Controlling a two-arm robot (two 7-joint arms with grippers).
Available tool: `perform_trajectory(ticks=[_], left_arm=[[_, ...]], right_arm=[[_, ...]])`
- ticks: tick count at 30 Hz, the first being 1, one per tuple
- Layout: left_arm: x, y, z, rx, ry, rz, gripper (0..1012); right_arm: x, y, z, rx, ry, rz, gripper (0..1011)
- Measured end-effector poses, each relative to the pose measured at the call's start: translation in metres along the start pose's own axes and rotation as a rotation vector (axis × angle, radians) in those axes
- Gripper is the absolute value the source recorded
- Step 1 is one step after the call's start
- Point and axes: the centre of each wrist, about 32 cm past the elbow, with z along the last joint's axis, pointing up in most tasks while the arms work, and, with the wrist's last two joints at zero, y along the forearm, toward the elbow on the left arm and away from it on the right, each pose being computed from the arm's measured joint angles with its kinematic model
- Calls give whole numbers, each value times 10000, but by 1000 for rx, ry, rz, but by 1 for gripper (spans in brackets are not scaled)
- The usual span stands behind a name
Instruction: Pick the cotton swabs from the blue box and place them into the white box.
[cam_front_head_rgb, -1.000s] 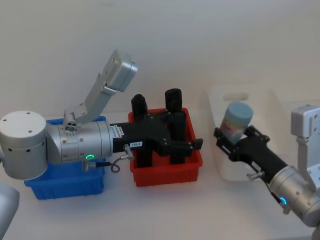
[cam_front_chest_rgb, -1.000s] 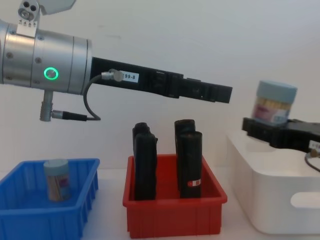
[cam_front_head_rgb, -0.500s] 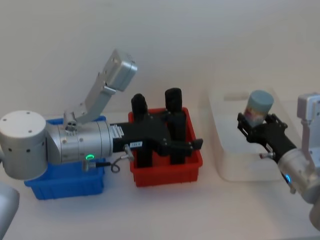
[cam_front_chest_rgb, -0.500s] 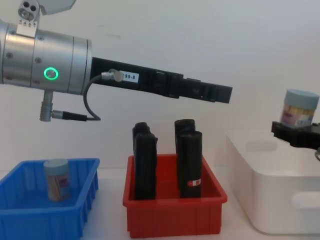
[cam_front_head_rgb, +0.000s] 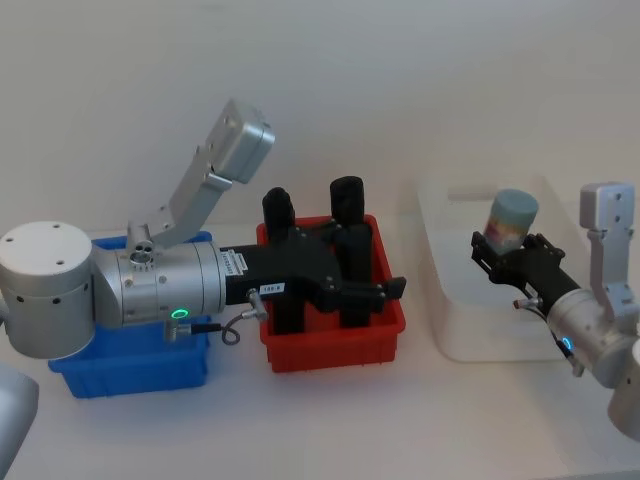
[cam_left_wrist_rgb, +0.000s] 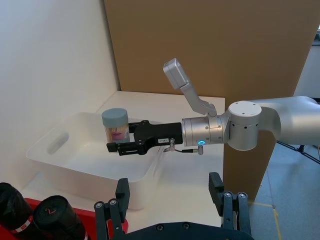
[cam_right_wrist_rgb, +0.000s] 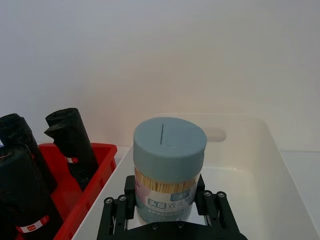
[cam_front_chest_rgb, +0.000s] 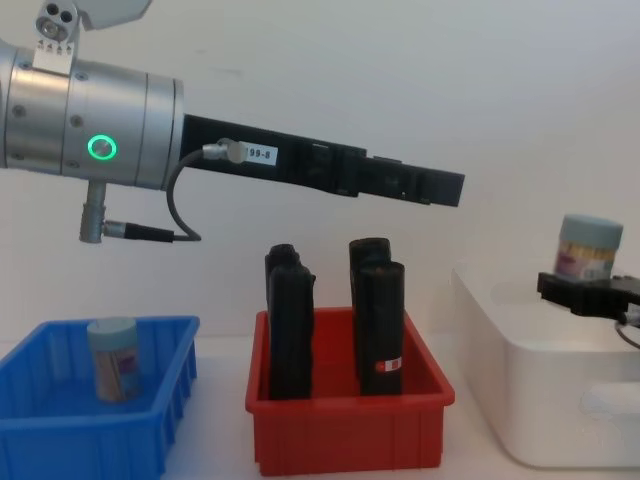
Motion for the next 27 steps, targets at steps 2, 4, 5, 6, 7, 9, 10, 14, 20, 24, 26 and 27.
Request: perform_trajectory(ticks=[2,4,5,6,7,9,10,14,20,24,26,27], left_arm=[[0,0,0,0,0,0,1004],[0,0,0,0,0,0,1004],[0,0,0,0,0,0,1004],[0,0,0,0,0,0,1004],[0,0,0,0,0,0,1004],[0,0,0,0,0,0,1004],[0,0,0,0,0,0,1004],[0,0,0,0,0,0,1004],[0,0,0,0,0,0,1004],[0,0,0,0,0,0,1004],[0,0,0,0,0,0,1004],[0,0,0,0,0,0,1004]], right_arm=[[8,26,-10,-7,6,5,687],[12,41,-15,-10,9,9,731],[16,55,-22,-14,13,12,787],[18,59,-24,-14,14,13,805],[20,65,-27,-15,16,14,815],[25,77,-32,-16,19,18,859],[26,86,-31,-14,21,19,908],[33,94,-34,-5,25,21,1002],[33,92,-20,25,27,20,1002],[28,73,0,60,26,15,1002],[27,55,16,84,24,11,1002],[25,48,21,92,23,10,1002]])
